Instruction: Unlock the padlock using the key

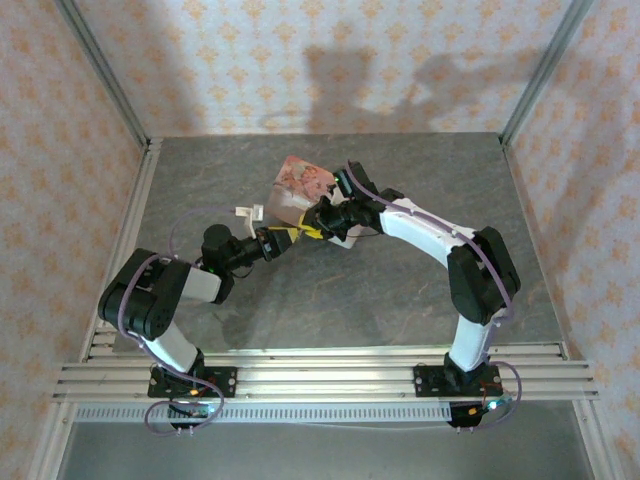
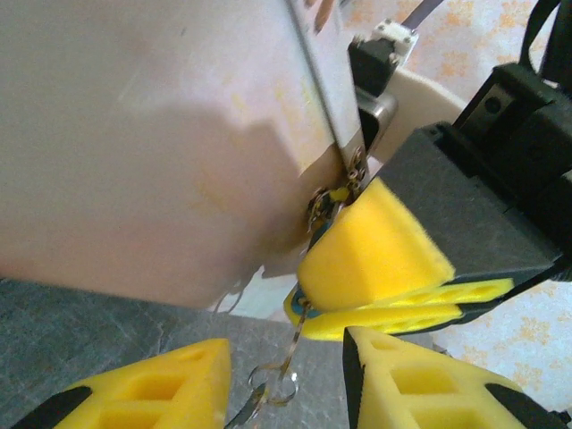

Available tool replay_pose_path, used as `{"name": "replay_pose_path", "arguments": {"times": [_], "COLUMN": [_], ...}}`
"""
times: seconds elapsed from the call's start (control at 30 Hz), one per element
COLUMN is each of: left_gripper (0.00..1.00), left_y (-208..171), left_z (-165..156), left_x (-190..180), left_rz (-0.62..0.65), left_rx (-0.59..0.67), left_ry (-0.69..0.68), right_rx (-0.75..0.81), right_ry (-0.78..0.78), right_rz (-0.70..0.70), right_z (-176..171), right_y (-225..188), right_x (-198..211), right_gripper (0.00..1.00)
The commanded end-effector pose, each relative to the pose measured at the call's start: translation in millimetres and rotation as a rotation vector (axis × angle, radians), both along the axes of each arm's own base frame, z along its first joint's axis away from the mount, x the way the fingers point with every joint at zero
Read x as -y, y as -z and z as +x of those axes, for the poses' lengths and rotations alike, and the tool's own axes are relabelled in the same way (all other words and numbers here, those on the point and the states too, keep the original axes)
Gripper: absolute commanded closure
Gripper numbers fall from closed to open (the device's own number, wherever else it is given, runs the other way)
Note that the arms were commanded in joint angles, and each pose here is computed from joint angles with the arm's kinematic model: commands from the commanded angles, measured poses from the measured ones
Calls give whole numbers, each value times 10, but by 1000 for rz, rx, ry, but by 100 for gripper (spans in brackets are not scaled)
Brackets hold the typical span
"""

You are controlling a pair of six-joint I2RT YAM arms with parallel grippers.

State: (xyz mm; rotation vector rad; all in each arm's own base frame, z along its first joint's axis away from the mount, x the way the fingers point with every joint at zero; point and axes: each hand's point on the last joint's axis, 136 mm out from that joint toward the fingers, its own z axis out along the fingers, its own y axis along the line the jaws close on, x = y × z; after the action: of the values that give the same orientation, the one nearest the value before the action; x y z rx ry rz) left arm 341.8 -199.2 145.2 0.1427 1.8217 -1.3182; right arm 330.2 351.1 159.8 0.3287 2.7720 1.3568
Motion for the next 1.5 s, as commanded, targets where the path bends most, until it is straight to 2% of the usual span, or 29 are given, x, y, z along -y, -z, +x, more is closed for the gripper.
{"name": "replay_pose_path", "arguments": {"times": [0.0,0.7,1.47], "left_gripper": [63,71,70], "left_y": [-94,-86,9], "left_z": [24,17,-15], "left_x": [23,145,121], "left_rz": [-8,-9,9], "left_rx": [54,57,39], "left_ry": [24,61,44], "right_rx": [-71,-79,-75], "right_ry": [-27,-24,-19], "right_rz": [61,63,58], "right_z": [-160,-155,-151], "right_y": [-128,-107,-99], "right_x": [-35,-43,-19], "right_gripper": [100,100,100]}}
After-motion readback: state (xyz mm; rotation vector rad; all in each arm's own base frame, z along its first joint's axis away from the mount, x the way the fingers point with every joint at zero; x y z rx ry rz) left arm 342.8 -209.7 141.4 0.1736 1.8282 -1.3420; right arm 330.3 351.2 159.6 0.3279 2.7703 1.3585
